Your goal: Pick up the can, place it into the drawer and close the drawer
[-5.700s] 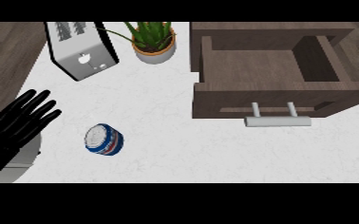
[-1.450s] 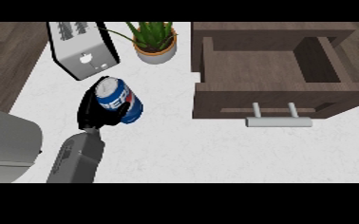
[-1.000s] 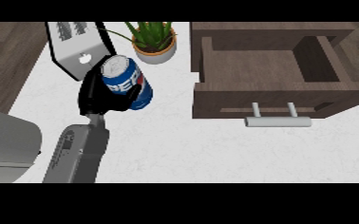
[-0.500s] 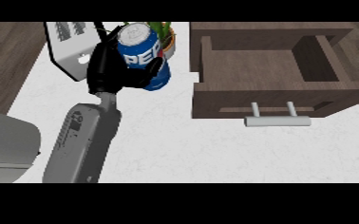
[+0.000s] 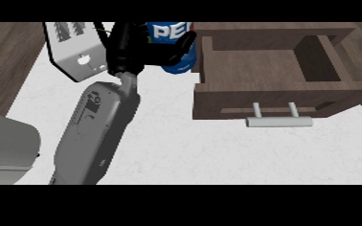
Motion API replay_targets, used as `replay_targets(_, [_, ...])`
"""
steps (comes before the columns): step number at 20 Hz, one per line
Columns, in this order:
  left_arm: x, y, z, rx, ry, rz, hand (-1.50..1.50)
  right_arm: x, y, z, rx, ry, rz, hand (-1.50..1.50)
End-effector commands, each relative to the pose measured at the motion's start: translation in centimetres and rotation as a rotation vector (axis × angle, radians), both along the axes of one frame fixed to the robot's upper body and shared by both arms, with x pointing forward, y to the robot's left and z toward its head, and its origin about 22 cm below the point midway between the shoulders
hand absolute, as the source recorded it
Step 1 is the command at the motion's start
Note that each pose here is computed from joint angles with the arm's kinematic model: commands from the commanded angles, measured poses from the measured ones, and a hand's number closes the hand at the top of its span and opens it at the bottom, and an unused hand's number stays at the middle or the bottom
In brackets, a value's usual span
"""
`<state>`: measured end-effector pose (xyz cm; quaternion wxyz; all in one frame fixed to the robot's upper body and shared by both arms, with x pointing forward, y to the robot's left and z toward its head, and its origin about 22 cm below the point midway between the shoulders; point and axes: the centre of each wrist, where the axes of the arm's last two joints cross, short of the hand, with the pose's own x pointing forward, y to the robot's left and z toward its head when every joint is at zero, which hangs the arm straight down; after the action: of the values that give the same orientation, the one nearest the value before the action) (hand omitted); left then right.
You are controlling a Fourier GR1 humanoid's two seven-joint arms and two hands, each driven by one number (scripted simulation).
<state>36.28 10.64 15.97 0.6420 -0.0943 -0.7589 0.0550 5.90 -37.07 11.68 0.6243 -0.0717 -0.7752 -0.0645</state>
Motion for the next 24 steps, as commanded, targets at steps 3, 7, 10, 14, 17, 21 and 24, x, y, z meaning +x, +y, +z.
replay_targets(3, [2.6,-2.9,1.3,0.013,-0.004,-0.005,1.50,1.8,0.4,-0.2,0.000,-0.002,0.008,-1.50])
replay_targets(7, [2.5,-5.3,5.5,0.019,-0.014,-0.014,1.50,0.9,0.8,1.0,-0.002,0.011,-0.007,-1.50])
replay_targets(10, [4.1,-6.6,6.0,0.030,-0.009,-0.008,1.50,2.1,1.0,-0.1,0.001,-0.008,0.003,-1.50])
replay_targets(14, [4.1,-7.2,6.0,0.048,-0.026,-0.009,1.50,0.7,0.8,-0.1,0.019,-0.017,-0.005,-1.50])
replay_targets(17, [4.9,-8.4,5.2,0.049,-0.005,-0.008,1.50,0.9,0.4,-0.8,0.010,-0.012,0.021,-1.50])
replay_targets(21, [5.1,-9.8,5.9,0.064,0.011,-0.019,1.50,2.2,1.4,0.3,-0.004,-0.025,0.032,-1.50])
replay_targets(24, [5.3,-9.8,3.9,0.067,0.011,-0.014,1.50,2.1,0.4,0.5,-0.003,-0.021,0.038,-1.50])
